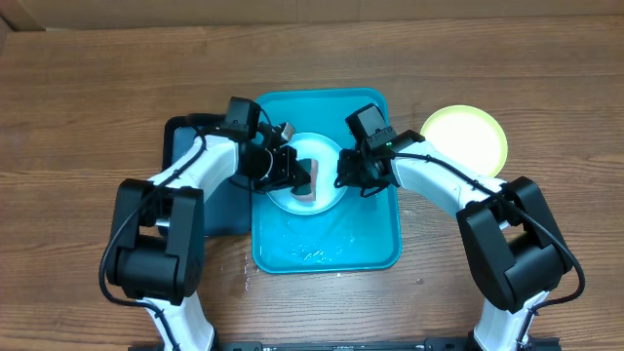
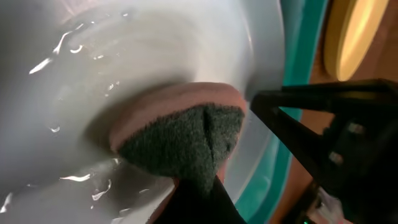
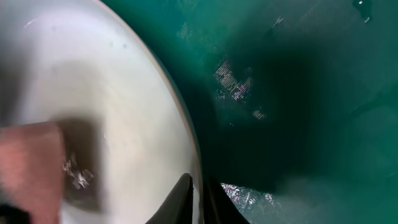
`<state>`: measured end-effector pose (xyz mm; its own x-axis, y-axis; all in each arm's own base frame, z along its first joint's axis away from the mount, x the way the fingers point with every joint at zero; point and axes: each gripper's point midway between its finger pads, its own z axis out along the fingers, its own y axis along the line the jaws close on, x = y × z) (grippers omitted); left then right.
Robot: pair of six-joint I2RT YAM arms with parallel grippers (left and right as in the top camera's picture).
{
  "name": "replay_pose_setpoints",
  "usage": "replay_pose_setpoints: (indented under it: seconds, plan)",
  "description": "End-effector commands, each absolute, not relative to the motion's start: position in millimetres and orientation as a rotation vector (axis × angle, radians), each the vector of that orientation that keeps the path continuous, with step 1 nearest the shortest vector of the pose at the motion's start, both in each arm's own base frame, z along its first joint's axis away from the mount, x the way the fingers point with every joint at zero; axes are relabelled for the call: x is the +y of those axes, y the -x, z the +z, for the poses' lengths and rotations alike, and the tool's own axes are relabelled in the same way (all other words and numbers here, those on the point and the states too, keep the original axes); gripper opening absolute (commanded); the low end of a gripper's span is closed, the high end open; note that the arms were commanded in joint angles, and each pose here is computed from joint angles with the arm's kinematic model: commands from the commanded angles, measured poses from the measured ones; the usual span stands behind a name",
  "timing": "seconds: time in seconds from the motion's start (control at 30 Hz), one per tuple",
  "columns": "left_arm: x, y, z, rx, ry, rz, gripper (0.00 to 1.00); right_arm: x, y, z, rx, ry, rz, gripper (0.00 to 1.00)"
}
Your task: Clean dirty plates on tray and stack at the side
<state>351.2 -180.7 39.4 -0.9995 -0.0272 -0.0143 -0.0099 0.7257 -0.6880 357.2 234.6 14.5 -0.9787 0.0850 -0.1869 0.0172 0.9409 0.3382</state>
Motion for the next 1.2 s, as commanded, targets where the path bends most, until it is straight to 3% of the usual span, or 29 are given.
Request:
replay_pose_setpoints:
  seconds: [0.0,0.23,0.53,0.9,0.97,1.07,1.17]
  plan:
    - [-170,-375,100,2.722,-0.062,-1.173,0.04,238,-355,17,2.892,-0.062,0.518,0.08]
    - [-81,-371,127,2.753,0.151,-0.764,0.04,238,-355,16,2.894,-0.062,0.517,0.09]
    - [8,-313,79,3.038,0.331,-0.188,0.04,236,-354,16,2.904,-0.068,0.51,0.17]
    - [24,-292,26,3.038,0.44,-0.03,0.06,236,-354,16,2.903,-0.067,0.51,0.17]
    - [24,-292,26,3.039,0.437,-0.03,0.07,236,-354,16,2.903,-0.068,0.51,0.22]
    - [24,-294,33,3.043,0.437,-0.034,0.17,236,-354,16,2.902,-0.067,0.511,0.31]
    - [23,-304,49,3.023,0.435,-0.05,0.48,236,-354,16,2.901,-0.067,0.51,0.33]
